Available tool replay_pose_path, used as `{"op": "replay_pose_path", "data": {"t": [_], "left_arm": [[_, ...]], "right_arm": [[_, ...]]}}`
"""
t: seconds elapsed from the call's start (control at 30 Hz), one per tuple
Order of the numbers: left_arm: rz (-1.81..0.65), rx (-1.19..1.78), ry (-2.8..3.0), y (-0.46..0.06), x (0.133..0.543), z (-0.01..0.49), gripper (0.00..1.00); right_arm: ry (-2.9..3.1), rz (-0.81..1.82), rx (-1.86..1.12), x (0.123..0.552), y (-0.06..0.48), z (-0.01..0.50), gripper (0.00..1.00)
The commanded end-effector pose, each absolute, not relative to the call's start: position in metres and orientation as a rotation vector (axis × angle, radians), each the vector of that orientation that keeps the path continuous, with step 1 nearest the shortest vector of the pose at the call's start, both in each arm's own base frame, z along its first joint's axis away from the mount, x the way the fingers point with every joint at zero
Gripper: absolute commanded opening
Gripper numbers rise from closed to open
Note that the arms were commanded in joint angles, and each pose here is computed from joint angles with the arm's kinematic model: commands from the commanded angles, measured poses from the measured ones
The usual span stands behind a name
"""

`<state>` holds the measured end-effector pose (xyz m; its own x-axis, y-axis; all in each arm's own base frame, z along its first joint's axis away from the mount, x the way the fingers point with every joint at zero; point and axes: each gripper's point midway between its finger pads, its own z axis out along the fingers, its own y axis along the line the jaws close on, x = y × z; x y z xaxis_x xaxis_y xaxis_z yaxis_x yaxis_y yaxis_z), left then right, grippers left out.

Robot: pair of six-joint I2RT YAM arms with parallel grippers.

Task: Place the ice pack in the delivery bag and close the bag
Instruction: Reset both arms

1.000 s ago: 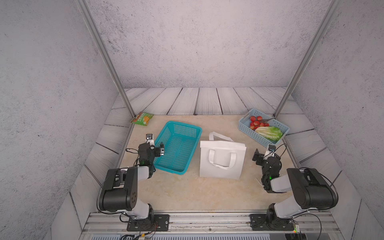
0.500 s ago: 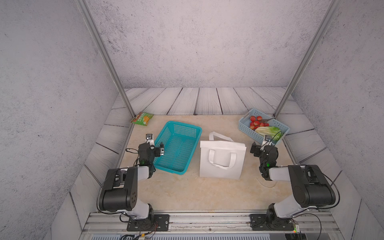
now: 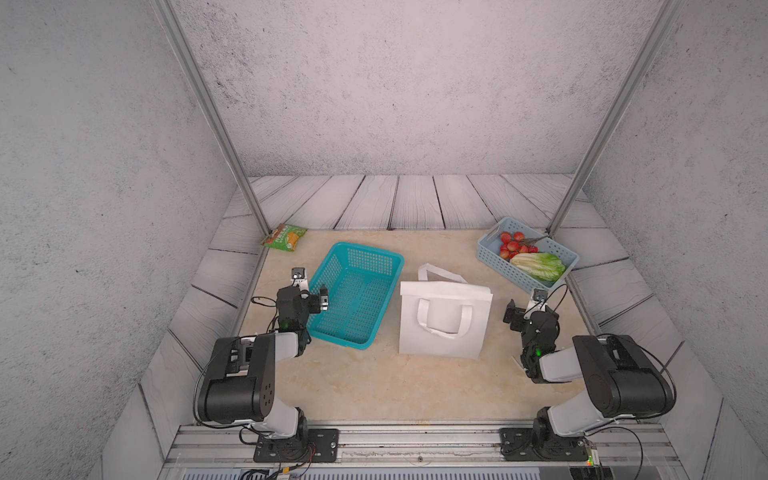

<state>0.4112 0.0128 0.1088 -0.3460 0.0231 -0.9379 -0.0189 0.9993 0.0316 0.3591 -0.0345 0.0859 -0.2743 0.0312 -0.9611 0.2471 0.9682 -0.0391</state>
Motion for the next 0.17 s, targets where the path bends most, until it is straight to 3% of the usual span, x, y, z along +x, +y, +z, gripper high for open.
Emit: {"op": "replay_pose_path", "data": {"t": [0.0,0.13], "left_arm": [[0.042,-0.016,1.978,0.0144,0.4077,0.0963,1.0],[0.041,-0.014,1.978,0.0139,0.4079,0.0966,1.0]], "right_arm": [[1.784,-0.196,0.189,0.3654,-0.0313,0.1033,0.99],[1.783,-0.207,0.191,0.3671,-0.0316,0.1048,0.99]]}}
